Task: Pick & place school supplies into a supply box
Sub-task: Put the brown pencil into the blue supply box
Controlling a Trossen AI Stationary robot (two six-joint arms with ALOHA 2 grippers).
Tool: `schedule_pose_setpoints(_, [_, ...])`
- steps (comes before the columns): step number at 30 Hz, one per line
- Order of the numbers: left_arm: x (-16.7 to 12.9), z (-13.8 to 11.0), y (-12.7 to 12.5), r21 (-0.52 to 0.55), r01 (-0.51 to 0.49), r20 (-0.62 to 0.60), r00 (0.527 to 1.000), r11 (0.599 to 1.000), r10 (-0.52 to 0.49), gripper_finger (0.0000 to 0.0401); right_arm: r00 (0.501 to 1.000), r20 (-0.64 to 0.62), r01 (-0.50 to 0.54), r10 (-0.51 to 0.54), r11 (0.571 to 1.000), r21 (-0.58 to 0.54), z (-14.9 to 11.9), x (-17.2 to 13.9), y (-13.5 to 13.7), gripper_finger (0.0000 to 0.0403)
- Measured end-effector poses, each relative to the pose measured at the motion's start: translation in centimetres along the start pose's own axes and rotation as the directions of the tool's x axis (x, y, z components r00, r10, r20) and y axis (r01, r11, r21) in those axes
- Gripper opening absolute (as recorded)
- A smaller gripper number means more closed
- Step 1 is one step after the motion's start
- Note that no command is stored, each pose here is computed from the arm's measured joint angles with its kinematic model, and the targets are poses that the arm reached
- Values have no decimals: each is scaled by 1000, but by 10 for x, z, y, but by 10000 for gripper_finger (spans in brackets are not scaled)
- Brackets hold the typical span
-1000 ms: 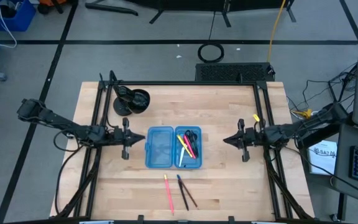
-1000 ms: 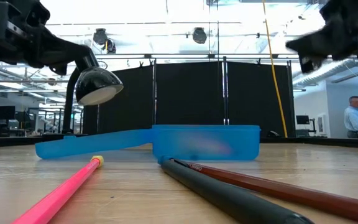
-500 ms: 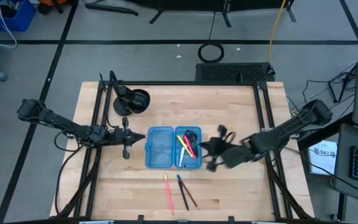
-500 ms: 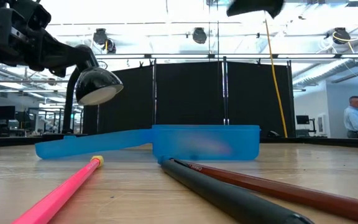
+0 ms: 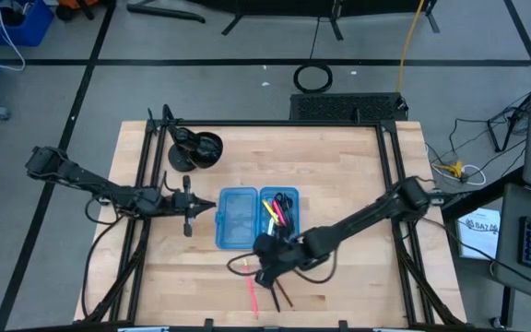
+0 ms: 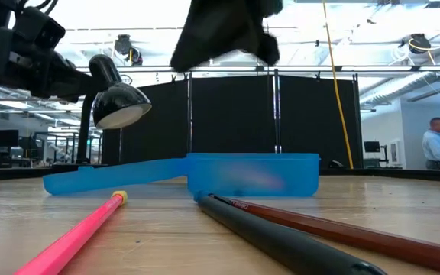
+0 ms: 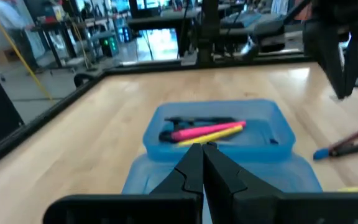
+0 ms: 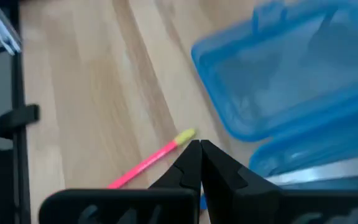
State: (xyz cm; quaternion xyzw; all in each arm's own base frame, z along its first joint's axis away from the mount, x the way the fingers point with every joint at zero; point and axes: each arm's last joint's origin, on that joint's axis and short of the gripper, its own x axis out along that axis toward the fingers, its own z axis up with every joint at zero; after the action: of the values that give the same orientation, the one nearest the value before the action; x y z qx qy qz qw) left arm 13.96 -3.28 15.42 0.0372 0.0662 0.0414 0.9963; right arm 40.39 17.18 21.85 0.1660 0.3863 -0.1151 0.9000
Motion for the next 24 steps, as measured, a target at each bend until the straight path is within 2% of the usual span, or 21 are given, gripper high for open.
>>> schedule_pose_setpoints(3, [0,-2,0,5,1,-20,1000,1000,0,8,996,-84,-28,34,997,70,-4,19,-6,1])
schedule_pose_setpoints(6, [0,-2,0,5,1,-21,1000,1000,0,8,991,-133,-12,31,991,136,-10,33,-10,16])
schedule_pose_setpoints(15, [0,-2,0,97,2,-21,1000,995,0,8,976,-218,47,21,953,301,-18,34,-12,124])
schedule_pose_setpoints(18, [0,-2,0,111,2,-21,1000,994,1,8,972,-231,40,42,940,337,-18,33,-11,135])
schedule_pose_setpoints(24, [0,-1,1,115,-23,-12,1000,993,24,8,965,-262,80,16,933,352,-25,39,-13,136])
